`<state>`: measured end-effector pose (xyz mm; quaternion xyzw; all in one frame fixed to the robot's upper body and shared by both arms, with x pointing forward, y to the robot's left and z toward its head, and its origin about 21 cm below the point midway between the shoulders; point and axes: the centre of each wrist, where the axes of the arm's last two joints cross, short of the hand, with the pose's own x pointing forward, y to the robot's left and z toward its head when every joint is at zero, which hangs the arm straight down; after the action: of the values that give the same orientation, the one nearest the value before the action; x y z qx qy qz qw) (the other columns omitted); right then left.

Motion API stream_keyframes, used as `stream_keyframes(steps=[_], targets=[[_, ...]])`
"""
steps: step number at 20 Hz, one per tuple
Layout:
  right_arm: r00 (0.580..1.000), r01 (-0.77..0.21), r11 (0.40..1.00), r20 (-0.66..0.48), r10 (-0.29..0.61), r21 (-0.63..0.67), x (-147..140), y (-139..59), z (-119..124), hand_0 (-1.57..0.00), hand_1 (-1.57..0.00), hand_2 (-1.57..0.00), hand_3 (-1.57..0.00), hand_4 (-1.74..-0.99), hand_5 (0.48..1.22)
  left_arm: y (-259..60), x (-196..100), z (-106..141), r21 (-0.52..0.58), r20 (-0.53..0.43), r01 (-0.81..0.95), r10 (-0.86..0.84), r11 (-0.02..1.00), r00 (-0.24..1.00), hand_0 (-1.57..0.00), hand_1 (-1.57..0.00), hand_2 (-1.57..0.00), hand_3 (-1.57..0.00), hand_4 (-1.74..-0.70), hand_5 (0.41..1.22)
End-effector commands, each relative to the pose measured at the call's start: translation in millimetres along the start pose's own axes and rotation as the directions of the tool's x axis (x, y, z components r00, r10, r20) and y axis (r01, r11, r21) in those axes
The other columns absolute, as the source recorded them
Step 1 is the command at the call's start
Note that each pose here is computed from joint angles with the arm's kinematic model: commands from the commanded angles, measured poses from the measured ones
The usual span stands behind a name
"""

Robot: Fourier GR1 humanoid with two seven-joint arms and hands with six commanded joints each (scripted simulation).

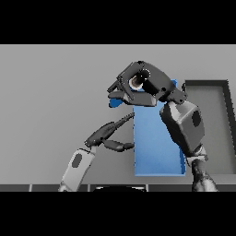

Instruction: Pick up the blue pipe and place it into the blue bin.

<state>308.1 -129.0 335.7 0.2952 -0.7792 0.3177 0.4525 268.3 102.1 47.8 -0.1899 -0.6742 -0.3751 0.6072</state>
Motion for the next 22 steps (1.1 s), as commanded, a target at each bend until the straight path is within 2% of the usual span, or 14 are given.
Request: stream_keyframes(steps=[1,5,8,9,13,16,19,22], targets=[[0.999,-0.03,0.998,-0.022,0.028,-0.06,7,-14.2,-2,-1.57,-1.57,-1.57,-1.57,-1.741,1.221,2,1,0,-0.007,-0.006,0.003,-0.004,1.0,1.0,0.0,0.0,0.0,0.0,-0.9,0.43],[0.994,-0.072,0.972,-0.093,0.052,-0.223,10,-62.0,7,-1.57,-1.57,-1.57,-1.57,-1.741,1.221,5,0,0,-0.009,-0.019,0.009,-0.009,1.0,1.0,0.0,0.0,0.0,0.0,-0.89,0.415],[0.98,-0.131,0.943,-0.186,0.075,-0.306,-10,-88.3,29,-1.57,-1.57,-1.57,-1.57,-1.741,1.221,7,0,0,-0.003,-0.003,0.028,-0.028,1.0,1.0,0.0,0.0,0.0,0.0,-0.88,0.412],[0.974,-0.128,0.933,-0.219,0.055,-0.337,-17,-96.5,38,-1.57,-1.57,-1.57,-1.57,-1.741,1.221,5,-1,2,0.001,-0.002,0.032,-0.032,0.999,0.999,0.0,0.0,0.0,0.0,-0.87,0.413],[0.948,-0.108,0.902,-0.317,-0.034,-0.419,-52,-103.8,78,-1.57,-1.57,-1.57,-1.57,-1.741,1.221,3,-2,5,-0.007,0.002,0.029,-0.029,1.0,1.0,0.0,0.0,0.0,0.0,-0.87,0.419],[0.916,-0.133,0.88,-0.395,-0.065,-0.456,-76,-98.4,110,-1.57,-1.57,-1.57,-1.57,-1.741,1.221,2,-1,6,-0.009,-0.008,0.011,-0.011,1.0,1.0,0.0,0.0,0.0,0.0,-0.87,0.422],[0.871,-0.139,0.845,-0.47,-0.144,-0.517,-103,-88.0,138,-1.57,-1.57,-1.57,-1.57,-1.741,1.221,2,-3,7,0.002,-0.015,0.004,-0.004,1.0,1.0,0.0,0.0,0.0,0.0,-0.88,0.425],[0.813,-0.177,0.805,-0.545,-0.204,-0.566,-115,-79.5,157,-1.57,-1.57,-1.57,-1.57,-1.741,1.221,-1,-3,8,-0.002,-0.015,0.003,-0.003,1.0,1.0,0.0,0.0,0.0,0.0,-0.88,0.427]])
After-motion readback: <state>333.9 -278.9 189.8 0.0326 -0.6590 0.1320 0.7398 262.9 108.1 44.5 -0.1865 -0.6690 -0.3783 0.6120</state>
